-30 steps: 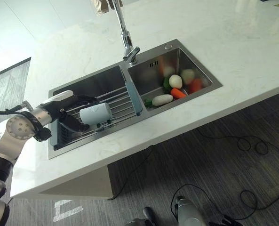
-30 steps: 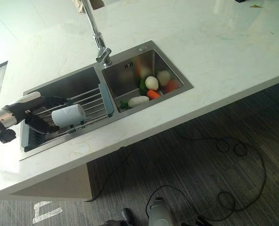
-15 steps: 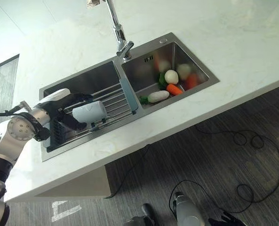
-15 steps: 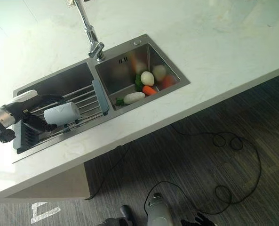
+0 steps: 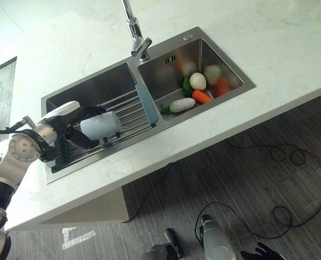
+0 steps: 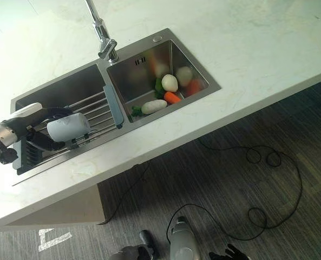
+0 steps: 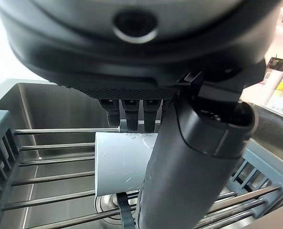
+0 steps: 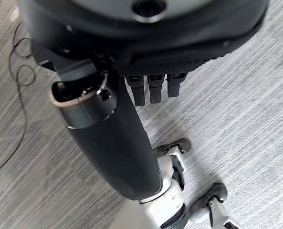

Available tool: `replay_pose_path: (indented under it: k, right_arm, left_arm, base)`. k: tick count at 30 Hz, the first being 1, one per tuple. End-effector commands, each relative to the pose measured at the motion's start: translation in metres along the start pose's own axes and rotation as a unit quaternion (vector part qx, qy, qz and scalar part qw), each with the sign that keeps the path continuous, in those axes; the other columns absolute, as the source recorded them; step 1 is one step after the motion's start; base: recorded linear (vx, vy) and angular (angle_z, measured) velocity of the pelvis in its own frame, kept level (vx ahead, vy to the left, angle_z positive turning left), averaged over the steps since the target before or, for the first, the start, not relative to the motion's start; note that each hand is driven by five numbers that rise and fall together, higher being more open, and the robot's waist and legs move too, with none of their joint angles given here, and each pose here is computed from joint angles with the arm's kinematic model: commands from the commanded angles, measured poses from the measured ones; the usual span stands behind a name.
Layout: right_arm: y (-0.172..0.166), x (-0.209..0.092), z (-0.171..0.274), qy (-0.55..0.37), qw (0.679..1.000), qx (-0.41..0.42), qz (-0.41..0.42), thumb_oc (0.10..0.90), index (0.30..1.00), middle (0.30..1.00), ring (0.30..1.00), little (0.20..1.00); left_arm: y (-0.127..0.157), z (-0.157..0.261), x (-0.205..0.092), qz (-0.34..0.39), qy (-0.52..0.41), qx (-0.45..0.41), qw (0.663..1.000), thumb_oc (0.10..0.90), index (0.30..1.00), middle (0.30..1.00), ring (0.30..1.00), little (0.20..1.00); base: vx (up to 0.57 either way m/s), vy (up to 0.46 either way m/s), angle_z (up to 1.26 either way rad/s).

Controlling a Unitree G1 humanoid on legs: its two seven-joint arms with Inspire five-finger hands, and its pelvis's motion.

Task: Place the dishes in the dishwasher.

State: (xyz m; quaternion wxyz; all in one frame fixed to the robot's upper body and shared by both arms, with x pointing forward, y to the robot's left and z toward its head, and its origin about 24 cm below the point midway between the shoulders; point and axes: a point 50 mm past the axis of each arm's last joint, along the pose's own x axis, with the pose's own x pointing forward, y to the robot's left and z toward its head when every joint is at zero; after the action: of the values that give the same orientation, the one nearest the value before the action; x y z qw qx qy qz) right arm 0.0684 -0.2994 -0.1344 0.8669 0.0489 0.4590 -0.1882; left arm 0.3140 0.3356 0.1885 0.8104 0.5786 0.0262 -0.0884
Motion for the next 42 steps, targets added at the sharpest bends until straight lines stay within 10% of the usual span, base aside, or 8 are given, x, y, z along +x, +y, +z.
replay_pose_path:
  k: [1,34,36,42]
  right_arm:
    - [-0.023,-0.009,0.000,-0.010,1.000,-0.021,-0.014,0.800,0.900,0.900,0.900,0.900]
    - [0.005,0.003,0.044,-0.083,0.996,-0.013,0.030,0.800,0.900,0.900,0.900,0.900]
    - [0.005,0.004,0.048,-0.089,0.995,-0.015,0.034,0.800,0.900,0.900,0.900,0.900]
    - [0.006,0.004,0.053,-0.099,0.994,-0.017,0.034,0.800,0.900,0.900,0.900,0.900]
  left_arm:
    - [0.053,0.004,-0.011,0.120,-0.002,0.005,0.993,0.800,0.900,0.900,0.900,0.900]
    - [0.073,0.002,-0.004,0.232,0.042,0.035,0.971,0.800,0.900,0.900,0.900,0.900]
    - [0.074,0.003,-0.002,0.222,0.045,0.037,0.973,0.400,0.300,0.300,0.300,0.300]
    - [0.076,0.002,-0.003,0.234,0.047,0.025,0.971,0.400,0.300,0.300,0.300,0.300]
  base:
    - [-0.03,0.021,0.00]
    - [-0.04,0.004,0.00]
    - [-0.05,0.020,0.01]
    - [-0.02,0.016,0.01]
